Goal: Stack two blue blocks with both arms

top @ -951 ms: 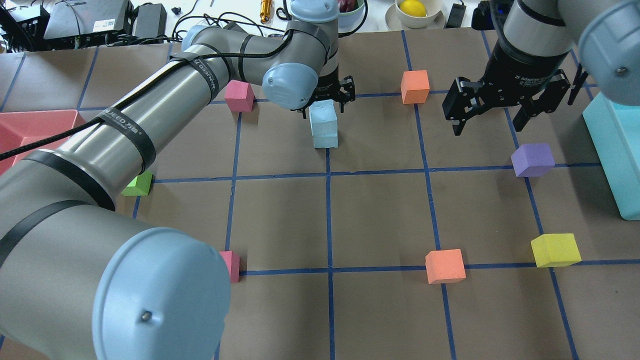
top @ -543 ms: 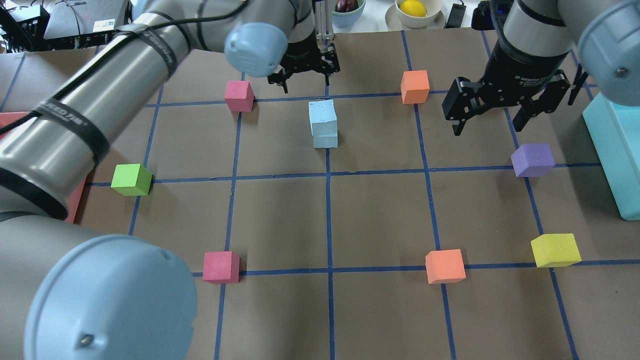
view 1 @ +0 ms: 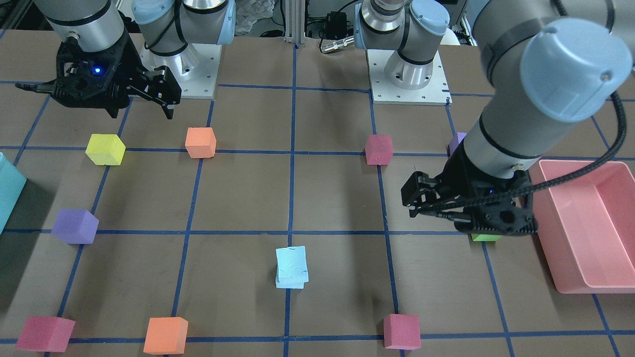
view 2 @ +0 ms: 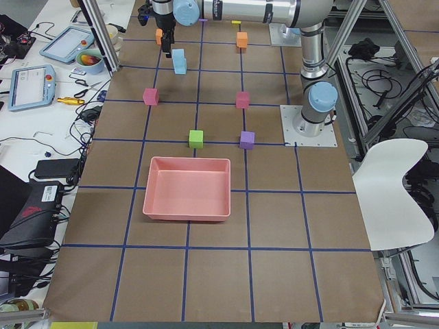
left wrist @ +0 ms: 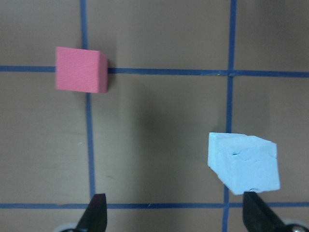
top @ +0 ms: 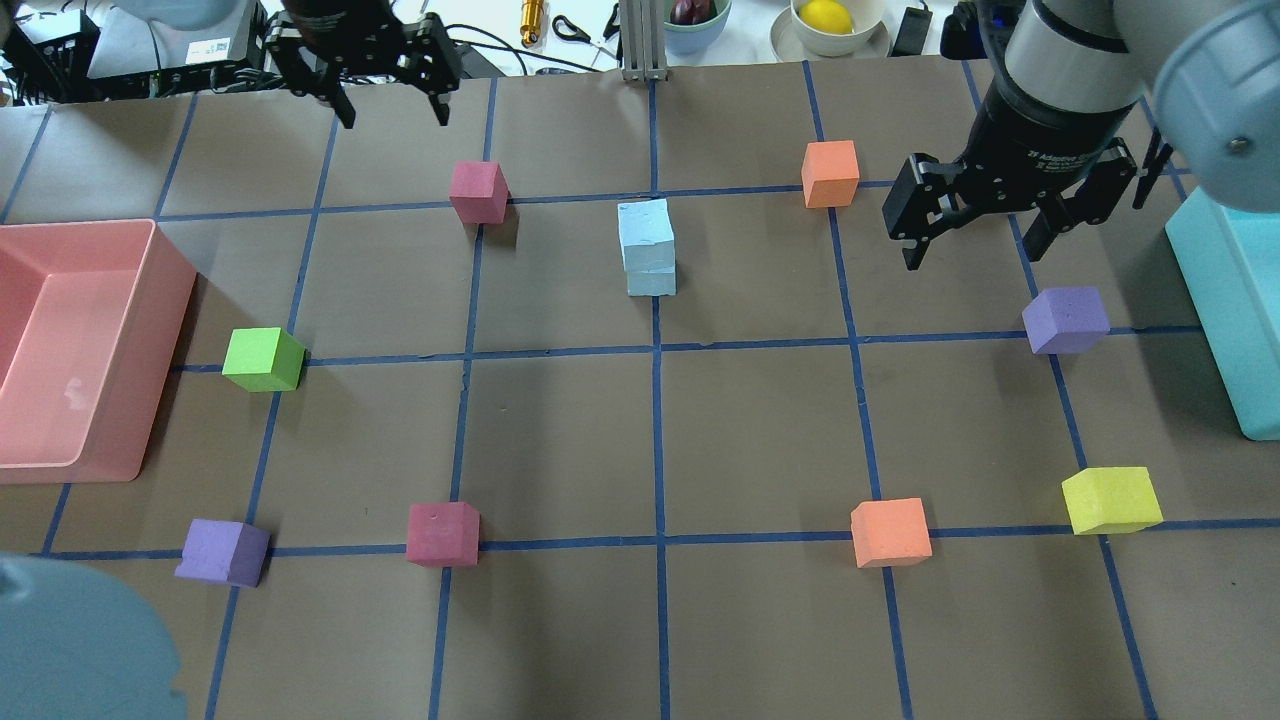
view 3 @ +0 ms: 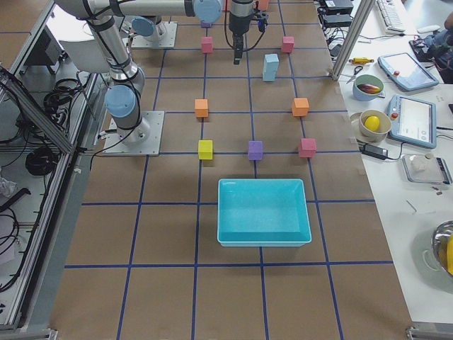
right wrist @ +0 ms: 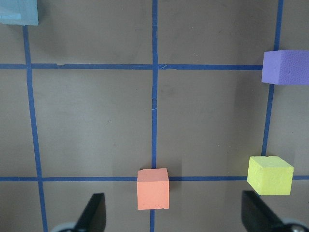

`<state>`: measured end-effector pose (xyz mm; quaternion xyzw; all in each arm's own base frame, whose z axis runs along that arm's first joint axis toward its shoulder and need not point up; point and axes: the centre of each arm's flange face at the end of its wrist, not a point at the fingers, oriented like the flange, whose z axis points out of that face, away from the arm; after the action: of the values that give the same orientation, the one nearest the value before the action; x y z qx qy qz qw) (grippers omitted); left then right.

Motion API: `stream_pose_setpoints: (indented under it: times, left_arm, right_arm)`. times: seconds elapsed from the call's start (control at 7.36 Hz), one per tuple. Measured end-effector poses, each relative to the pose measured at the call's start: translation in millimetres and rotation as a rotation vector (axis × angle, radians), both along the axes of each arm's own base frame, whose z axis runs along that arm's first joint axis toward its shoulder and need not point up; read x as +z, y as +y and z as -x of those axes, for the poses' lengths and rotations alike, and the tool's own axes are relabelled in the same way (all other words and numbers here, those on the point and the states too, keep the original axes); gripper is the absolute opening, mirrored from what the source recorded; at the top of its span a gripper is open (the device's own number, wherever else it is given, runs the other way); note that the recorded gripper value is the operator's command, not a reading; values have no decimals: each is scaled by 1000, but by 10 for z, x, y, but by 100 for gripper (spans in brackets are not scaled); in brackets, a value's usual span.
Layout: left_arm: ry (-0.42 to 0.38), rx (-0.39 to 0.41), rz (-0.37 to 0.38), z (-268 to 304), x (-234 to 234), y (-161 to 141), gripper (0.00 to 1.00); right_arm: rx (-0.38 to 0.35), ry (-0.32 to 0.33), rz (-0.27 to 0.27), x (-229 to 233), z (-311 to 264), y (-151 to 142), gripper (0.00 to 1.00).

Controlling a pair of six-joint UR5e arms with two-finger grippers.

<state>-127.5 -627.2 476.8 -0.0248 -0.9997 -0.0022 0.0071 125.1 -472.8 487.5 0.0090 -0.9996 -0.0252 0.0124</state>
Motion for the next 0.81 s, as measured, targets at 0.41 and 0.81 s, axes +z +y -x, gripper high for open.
stream_pose_setpoints:
  times: [0.41, 0.81]
  left_arm:
    - [1, -5, -17, -114, 151, 805, 94]
    - [1, -5, 10, -99, 245, 1077, 97]
  right_arm:
    - [-4, -3, -1, -6, -3, -1, 100]
    - [-5, -3, -1, -13, -3, -10, 100]
